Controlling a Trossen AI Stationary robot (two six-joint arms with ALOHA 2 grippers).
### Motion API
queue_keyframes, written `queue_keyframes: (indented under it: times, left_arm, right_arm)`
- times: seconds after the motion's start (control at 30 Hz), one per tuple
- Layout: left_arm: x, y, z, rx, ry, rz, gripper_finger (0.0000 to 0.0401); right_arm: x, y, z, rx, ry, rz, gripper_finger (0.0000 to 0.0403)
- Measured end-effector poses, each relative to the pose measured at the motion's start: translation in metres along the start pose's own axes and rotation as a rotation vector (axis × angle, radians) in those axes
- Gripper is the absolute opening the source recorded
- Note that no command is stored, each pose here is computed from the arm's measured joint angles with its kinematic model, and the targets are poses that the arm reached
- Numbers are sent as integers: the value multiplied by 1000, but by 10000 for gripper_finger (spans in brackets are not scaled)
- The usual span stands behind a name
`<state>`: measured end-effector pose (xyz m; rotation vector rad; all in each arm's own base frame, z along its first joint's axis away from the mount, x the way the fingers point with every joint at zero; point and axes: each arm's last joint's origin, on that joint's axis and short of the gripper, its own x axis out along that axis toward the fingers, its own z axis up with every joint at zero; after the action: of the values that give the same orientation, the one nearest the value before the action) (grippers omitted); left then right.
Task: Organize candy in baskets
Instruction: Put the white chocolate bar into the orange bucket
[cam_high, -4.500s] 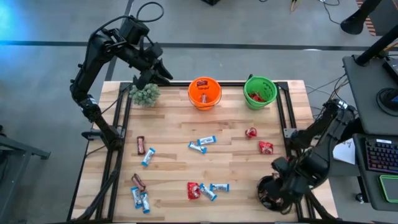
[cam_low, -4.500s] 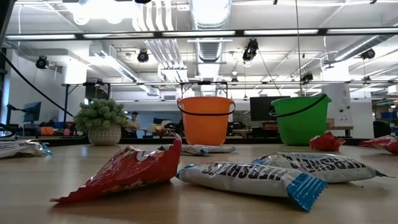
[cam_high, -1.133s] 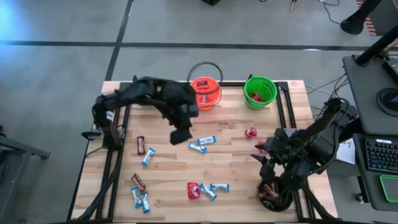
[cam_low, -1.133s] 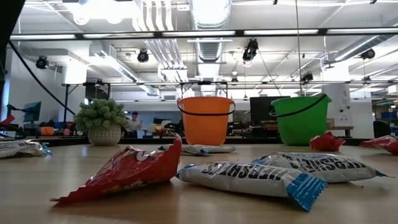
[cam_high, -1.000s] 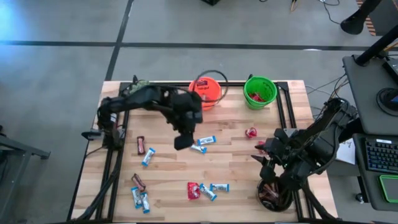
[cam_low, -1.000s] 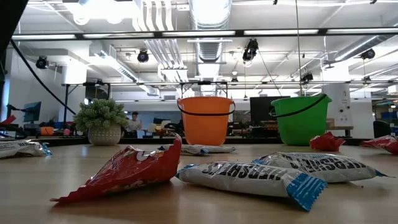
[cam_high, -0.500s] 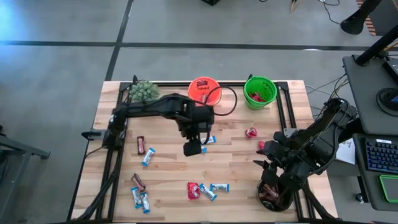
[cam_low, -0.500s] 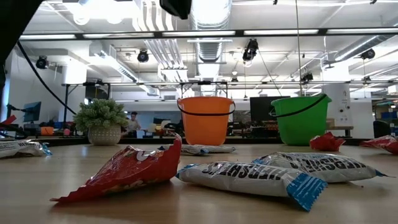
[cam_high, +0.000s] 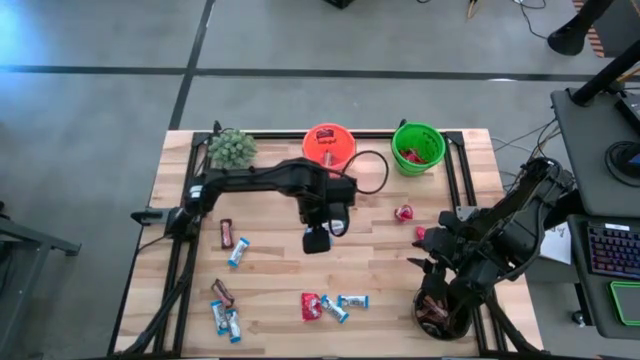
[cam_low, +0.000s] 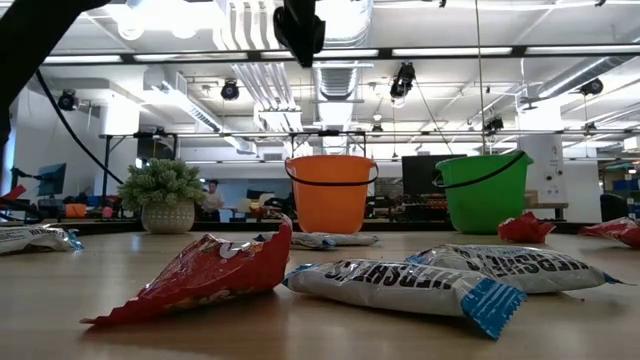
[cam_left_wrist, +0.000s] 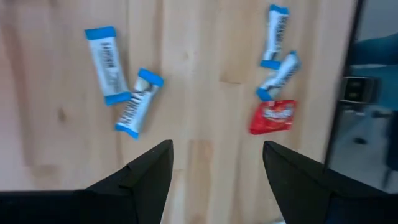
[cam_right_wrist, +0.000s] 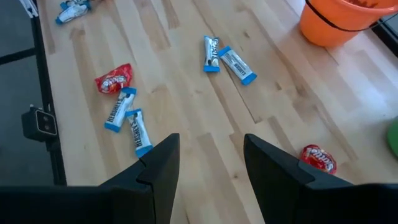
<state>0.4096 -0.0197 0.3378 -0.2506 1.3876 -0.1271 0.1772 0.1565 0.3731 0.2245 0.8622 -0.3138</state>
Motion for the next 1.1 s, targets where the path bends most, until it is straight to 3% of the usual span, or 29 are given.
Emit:
queue_keyframes:
  times: [0.27, 0.67, 0.87, 1.1]
  left_arm:
    - [9, -4, 5, 30, -13, 21, 231]
    - [22, -51, 7, 53, -112, 64, 231]
    - [48, -75, 13, 80, -137, 64, 231]
    - [88, -97, 14, 134, -74, 68, 231]
  right_arm:
    - [0, 0, 0, -31, 2, -4, 169]
    - [0, 0, 0, -37, 2, -4, 169]
    - [0, 0, 0, -34, 1, -2, 169]
    - [0, 0, 0, -34, 1, -2, 169]
